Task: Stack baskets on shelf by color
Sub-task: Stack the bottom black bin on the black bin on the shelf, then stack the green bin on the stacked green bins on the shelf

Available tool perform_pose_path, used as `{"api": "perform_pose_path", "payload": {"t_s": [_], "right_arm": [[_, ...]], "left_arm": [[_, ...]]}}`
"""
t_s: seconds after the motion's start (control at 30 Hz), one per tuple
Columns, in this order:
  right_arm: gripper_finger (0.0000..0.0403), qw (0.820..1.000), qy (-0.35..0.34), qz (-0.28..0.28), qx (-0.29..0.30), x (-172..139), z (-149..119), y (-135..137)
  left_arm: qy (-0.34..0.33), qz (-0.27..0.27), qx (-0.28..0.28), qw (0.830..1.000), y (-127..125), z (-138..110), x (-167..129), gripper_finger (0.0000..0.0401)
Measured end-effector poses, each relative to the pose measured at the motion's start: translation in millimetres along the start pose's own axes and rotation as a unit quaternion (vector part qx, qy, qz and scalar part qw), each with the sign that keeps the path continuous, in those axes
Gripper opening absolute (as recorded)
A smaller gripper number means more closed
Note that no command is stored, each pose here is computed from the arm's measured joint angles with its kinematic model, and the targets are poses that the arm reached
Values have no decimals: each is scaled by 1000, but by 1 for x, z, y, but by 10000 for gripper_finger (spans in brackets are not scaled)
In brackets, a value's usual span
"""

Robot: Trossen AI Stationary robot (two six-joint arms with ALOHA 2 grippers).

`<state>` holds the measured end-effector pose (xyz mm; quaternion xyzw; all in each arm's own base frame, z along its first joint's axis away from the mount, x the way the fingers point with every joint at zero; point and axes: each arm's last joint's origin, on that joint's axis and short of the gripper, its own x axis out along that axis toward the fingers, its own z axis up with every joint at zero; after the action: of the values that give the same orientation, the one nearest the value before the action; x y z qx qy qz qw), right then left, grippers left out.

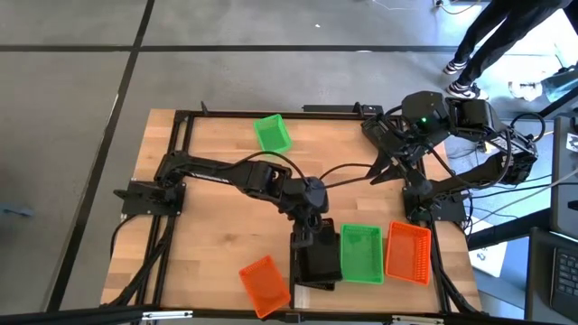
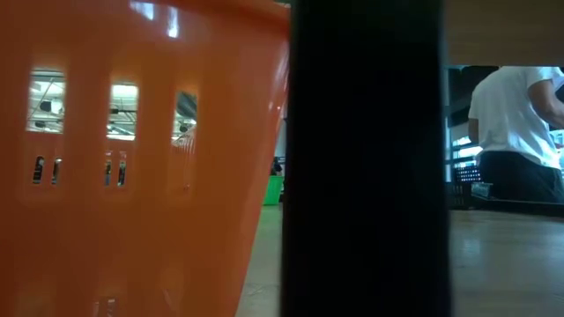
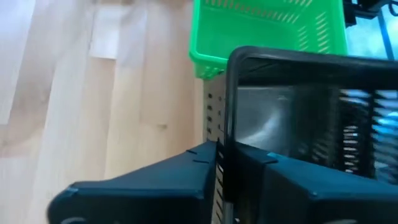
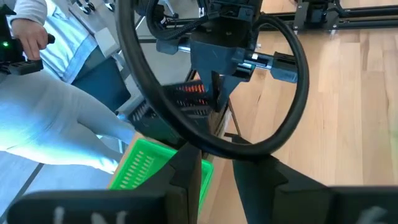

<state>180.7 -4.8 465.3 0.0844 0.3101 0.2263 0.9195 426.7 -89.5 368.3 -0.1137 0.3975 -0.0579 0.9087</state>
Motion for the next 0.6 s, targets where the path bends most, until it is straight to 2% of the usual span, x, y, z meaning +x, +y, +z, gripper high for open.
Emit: {"api": "perform_pose_path", "payload": {"t_s": [0.3, 0.5, 0.6], "right_arm": [[87, 1000, 0, 0, -20, 0, 0, 0], [87, 1000, 0, 0, -23, 0, 0, 0], [87, 1000, 0, 0, -24, 0, 0, 0]], "left_arm": [[-3, -2, 1, 1000, -2, 0, 0, 88], [-11, -3, 7, 1000, -2, 2, -8, 96], [-25, -7, 29, 999, -3, 5, -17, 96]]}}
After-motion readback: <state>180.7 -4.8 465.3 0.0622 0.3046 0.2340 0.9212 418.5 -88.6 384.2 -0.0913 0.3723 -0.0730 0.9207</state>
